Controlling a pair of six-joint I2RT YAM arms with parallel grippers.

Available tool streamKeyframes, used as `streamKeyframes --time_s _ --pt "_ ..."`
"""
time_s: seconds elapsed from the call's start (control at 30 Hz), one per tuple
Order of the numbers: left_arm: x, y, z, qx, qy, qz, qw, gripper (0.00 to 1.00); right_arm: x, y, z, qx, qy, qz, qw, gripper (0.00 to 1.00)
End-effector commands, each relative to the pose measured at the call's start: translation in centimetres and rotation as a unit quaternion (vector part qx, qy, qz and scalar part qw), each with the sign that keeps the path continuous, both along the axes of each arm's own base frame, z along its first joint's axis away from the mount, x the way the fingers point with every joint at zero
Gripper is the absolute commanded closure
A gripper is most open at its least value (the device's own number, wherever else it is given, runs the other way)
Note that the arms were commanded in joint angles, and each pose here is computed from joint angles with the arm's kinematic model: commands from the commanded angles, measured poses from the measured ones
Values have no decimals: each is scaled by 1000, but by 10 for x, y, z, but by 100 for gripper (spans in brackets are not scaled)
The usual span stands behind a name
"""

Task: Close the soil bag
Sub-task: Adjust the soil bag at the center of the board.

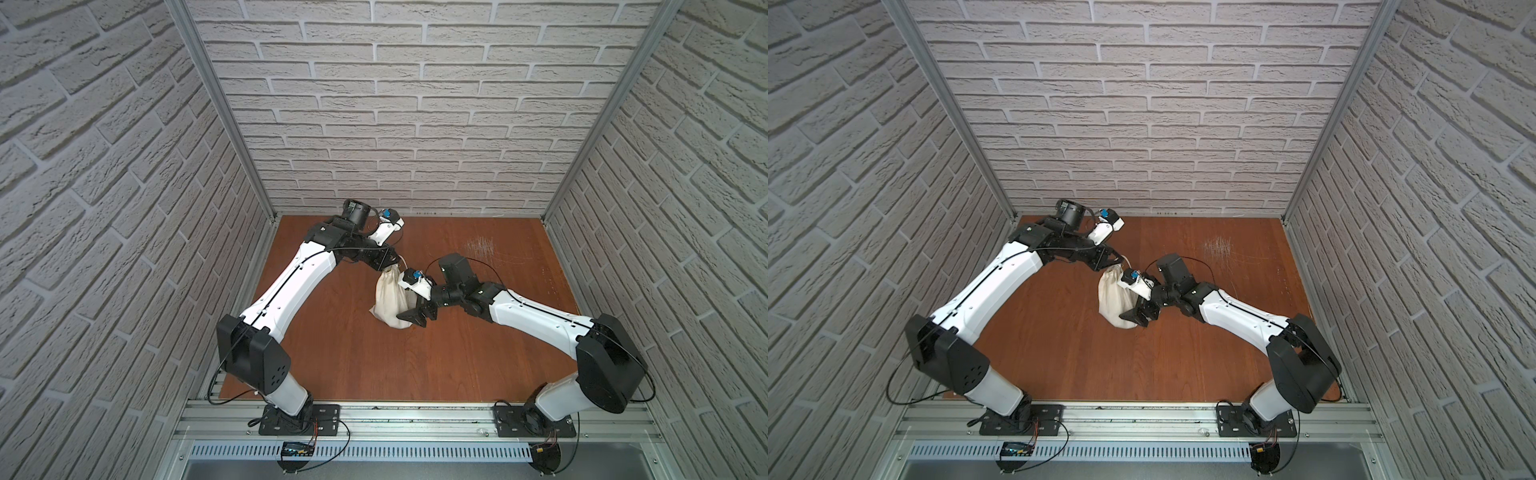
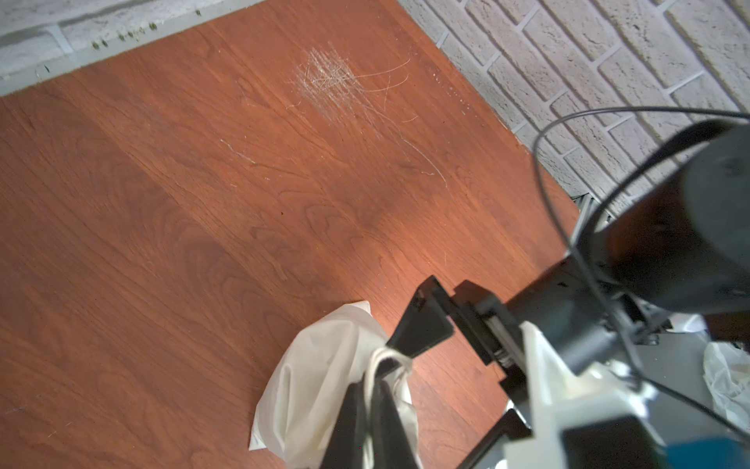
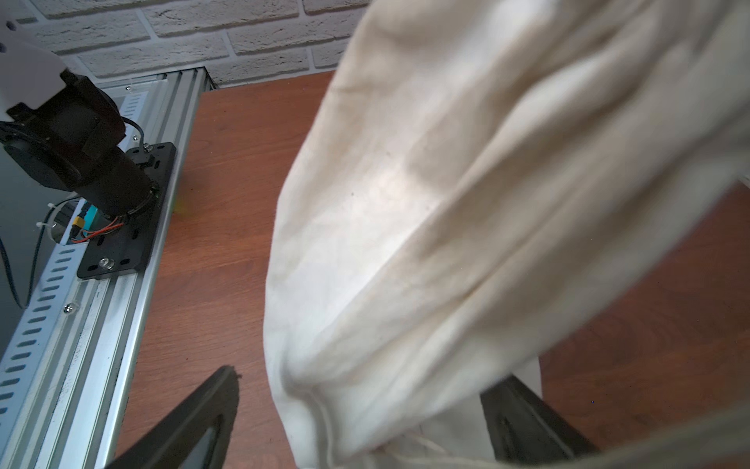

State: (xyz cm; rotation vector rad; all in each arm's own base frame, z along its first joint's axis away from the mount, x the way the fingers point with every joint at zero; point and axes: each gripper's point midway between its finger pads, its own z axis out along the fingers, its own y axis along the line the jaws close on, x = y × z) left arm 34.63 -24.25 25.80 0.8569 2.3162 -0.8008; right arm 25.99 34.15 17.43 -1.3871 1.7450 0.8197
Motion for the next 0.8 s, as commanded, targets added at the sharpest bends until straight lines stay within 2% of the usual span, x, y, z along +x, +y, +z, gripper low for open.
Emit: streamKeyframes --time_s 0.0,0.47,0.67,0.77 --pt "26 -1 -8 -1 -6 22 1000 100 7 -18 3 -24 0 -51 998 4" --pt "110 2 -101 13 67 54 996 100 -20 -55 9 -10 21 -120 993 5" --pt "116 -4 -136 8 92 48 995 100 -28 -66 14 -7 11 -129 992 5" --pt "113 -5 -143 1 95 52 994 100 -27 -67 13 -9 9 -132 991 5"
